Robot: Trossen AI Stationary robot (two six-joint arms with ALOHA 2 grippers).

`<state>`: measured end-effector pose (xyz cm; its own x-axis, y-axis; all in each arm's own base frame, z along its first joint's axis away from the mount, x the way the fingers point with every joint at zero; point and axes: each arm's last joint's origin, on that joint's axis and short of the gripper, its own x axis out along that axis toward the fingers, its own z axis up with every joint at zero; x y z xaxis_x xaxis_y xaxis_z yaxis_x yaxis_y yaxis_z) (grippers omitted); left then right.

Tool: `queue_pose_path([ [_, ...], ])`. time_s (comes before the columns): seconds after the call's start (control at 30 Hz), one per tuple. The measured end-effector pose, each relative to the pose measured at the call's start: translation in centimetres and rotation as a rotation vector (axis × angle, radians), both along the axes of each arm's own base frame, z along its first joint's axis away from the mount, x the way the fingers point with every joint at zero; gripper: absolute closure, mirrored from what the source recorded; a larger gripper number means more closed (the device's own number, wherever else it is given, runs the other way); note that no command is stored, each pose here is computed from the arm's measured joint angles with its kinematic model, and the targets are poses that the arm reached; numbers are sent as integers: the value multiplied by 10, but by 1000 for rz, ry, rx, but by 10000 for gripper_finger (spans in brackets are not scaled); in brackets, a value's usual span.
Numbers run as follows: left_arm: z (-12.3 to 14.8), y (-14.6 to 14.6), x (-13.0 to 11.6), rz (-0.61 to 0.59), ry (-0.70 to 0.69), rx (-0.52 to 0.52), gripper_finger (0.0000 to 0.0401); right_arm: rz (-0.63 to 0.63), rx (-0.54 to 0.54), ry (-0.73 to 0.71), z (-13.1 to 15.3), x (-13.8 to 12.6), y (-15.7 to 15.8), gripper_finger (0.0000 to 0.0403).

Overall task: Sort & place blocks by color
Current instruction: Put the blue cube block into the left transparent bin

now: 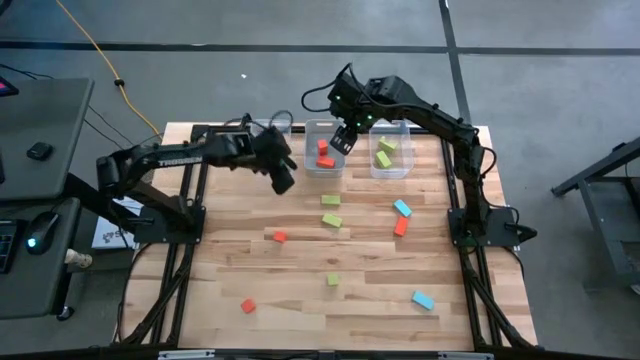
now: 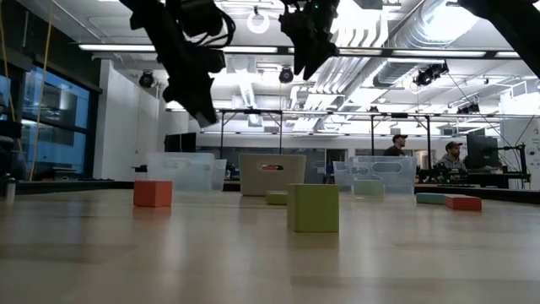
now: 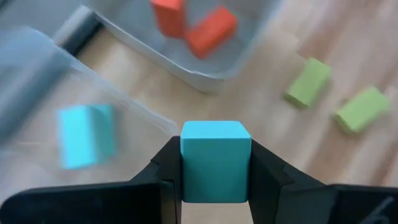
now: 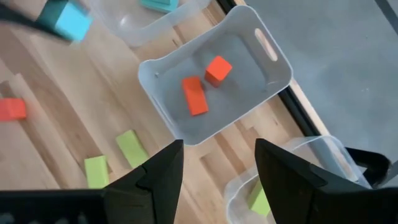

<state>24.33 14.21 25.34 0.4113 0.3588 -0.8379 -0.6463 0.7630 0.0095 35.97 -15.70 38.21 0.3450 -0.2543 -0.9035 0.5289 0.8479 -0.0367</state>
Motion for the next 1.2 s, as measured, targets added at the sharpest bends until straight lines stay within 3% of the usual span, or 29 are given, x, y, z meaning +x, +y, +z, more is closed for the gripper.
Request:
queue_pose_path([
  [0.27,15,42,-25,46,24,115,314,-77,-31,-3,0,6,15,213],
  [0.6,11,92,-59,148,60,193,313,-176,-50,-33,1,10,23,213],
  [0.87,-20,123,-70,214,97,111,313,-199,-53,-83,3,14,23,213],
  [1.2,-54,136,-68,222,161,10,313,-182,-65,-93,4,15,22,213],
])
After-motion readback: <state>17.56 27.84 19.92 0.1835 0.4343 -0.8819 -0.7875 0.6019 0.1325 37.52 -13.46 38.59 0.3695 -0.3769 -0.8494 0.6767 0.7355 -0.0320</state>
